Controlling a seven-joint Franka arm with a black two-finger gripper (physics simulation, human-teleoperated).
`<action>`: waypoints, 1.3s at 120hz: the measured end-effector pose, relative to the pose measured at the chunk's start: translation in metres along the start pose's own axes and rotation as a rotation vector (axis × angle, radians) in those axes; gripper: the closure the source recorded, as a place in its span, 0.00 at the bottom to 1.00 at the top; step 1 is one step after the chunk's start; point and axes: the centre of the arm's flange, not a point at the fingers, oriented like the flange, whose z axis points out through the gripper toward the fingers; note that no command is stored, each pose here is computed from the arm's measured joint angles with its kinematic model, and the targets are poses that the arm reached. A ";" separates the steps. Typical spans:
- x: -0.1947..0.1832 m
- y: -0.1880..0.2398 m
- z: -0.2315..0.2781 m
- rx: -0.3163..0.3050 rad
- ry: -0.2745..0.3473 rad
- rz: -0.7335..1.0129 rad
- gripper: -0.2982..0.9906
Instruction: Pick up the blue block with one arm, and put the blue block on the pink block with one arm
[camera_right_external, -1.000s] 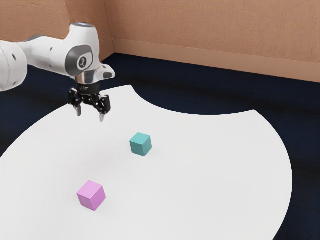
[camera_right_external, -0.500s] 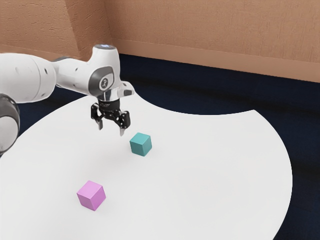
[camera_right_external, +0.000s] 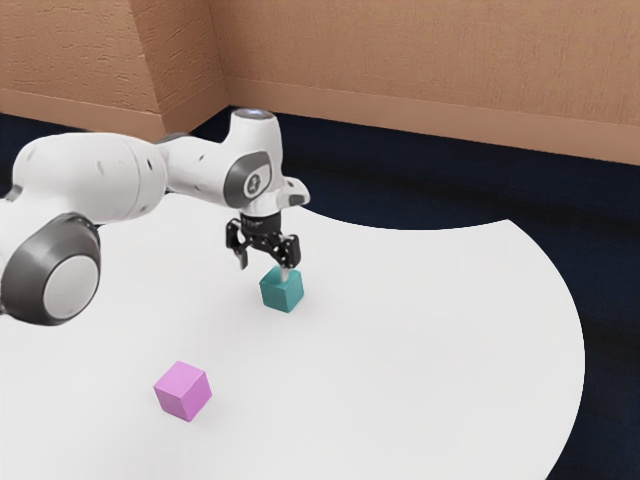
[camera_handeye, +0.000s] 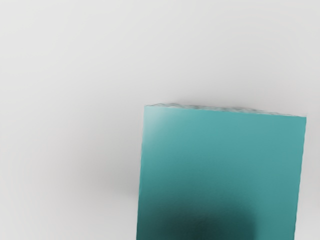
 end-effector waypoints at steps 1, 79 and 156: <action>0.001 0.000 0.001 0.000 0.000 0.000 0.23; 0.020 0.012 0.054 -0.018 -0.042 -0.003 0.24; 0.023 0.003 0.055 -0.039 -0.049 -0.034 0.49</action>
